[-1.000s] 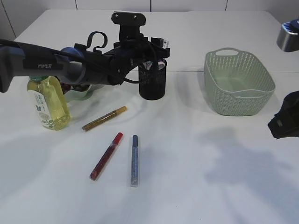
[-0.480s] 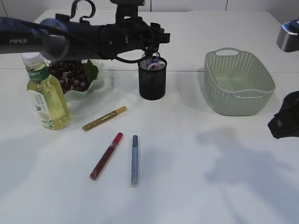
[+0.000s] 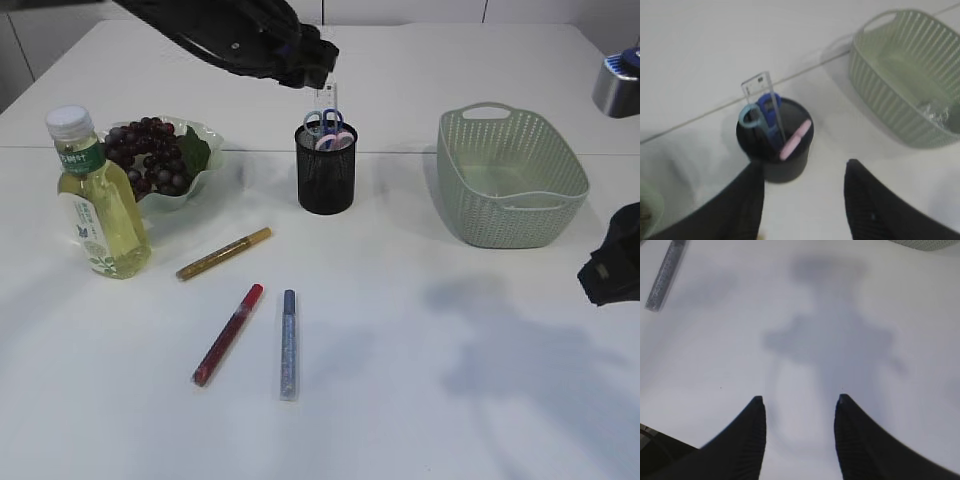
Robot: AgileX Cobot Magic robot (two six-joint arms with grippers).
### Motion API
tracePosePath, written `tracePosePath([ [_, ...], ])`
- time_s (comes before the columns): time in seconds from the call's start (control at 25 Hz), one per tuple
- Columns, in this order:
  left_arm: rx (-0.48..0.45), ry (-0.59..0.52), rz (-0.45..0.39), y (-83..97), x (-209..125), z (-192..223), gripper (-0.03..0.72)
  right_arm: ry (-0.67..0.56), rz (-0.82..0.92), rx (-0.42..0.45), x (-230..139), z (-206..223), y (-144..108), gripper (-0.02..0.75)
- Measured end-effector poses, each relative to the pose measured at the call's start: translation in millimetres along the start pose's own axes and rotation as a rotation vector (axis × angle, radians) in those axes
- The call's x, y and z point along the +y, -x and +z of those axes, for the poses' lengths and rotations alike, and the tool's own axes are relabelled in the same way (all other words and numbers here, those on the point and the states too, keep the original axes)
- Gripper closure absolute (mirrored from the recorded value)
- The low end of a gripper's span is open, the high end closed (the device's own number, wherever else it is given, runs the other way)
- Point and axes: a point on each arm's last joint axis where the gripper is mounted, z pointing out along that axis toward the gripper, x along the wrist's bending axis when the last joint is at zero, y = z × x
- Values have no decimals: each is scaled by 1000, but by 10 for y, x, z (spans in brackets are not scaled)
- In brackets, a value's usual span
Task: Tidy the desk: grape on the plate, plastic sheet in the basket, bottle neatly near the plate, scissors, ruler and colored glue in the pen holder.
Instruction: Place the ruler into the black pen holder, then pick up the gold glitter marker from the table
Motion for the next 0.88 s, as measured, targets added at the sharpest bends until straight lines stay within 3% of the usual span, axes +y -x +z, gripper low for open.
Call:
tracePosePath([
  [0.28,53,-308,97,-24,-78,-540,351,-64,23,35,-57,-3,-32,374],
  [0.52,68,-583,173,-61,-272,-730,356,-136,72,86,-119,-13,-82,374],
  [0.88,60,-668,349,-159,-369,-622,356,-240,197,93,-205,-31,-105,374],
])
